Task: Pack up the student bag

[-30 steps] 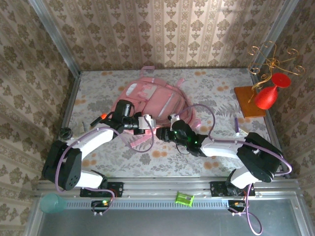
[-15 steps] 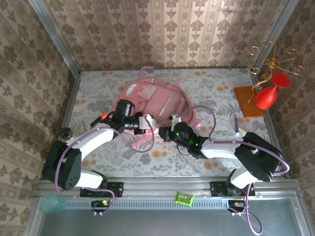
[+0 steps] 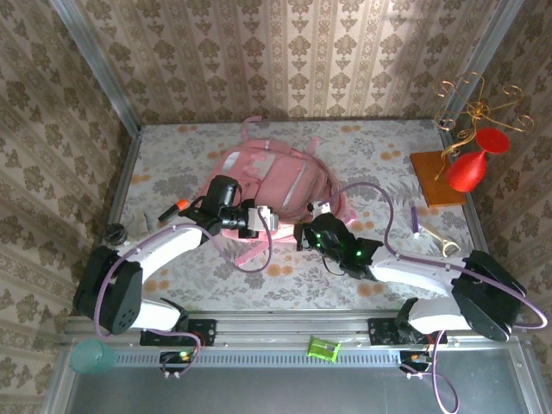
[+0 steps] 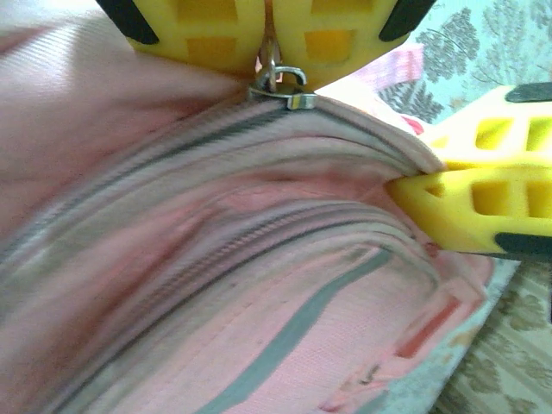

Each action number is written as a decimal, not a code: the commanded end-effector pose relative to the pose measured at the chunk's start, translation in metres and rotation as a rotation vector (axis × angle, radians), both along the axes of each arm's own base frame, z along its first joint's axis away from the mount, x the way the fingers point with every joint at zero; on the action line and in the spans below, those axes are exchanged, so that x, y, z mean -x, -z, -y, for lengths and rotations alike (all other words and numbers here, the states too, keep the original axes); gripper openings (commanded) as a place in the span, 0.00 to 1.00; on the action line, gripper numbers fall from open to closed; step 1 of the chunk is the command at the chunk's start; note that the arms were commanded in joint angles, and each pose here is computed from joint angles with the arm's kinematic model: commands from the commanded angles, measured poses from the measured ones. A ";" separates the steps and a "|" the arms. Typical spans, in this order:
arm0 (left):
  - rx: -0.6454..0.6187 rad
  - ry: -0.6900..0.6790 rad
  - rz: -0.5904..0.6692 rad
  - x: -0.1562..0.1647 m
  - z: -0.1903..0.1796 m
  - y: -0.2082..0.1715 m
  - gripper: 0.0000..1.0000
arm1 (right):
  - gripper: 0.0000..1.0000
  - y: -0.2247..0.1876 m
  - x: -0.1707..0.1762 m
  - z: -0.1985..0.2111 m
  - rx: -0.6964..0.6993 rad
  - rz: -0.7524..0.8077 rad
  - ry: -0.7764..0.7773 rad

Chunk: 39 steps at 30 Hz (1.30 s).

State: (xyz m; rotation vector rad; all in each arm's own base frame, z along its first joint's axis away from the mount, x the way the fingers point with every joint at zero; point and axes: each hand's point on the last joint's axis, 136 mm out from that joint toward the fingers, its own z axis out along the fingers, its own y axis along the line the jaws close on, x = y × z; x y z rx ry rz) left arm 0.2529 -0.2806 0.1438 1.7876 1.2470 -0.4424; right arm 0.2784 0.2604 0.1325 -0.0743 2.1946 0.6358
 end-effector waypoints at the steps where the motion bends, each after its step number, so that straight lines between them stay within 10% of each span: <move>1: -0.069 -0.055 0.029 -0.013 -0.018 0.009 0.00 | 0.00 0.014 -0.003 0.064 0.206 -0.056 0.192; 13: -0.103 -0.067 0.032 -0.015 -0.034 0.018 0.00 | 0.00 0.019 -0.008 0.139 0.376 -0.187 0.281; 17: -0.109 -0.079 0.009 -0.019 -0.036 0.022 0.00 | 0.00 0.006 -0.010 0.101 0.253 -0.153 0.080; 21: -0.018 -0.056 -0.059 -0.008 -0.022 0.004 0.49 | 0.00 -0.014 0.006 0.053 0.113 -0.113 -0.148; 26: 0.104 0.034 -0.079 0.026 0.000 -0.027 0.72 | 0.00 -0.019 0.024 0.027 0.047 -0.096 -0.284; 39: -0.048 -0.048 -0.065 0.021 0.056 -0.012 0.63 | 0.00 -0.036 0.033 0.006 -0.007 -0.020 -0.346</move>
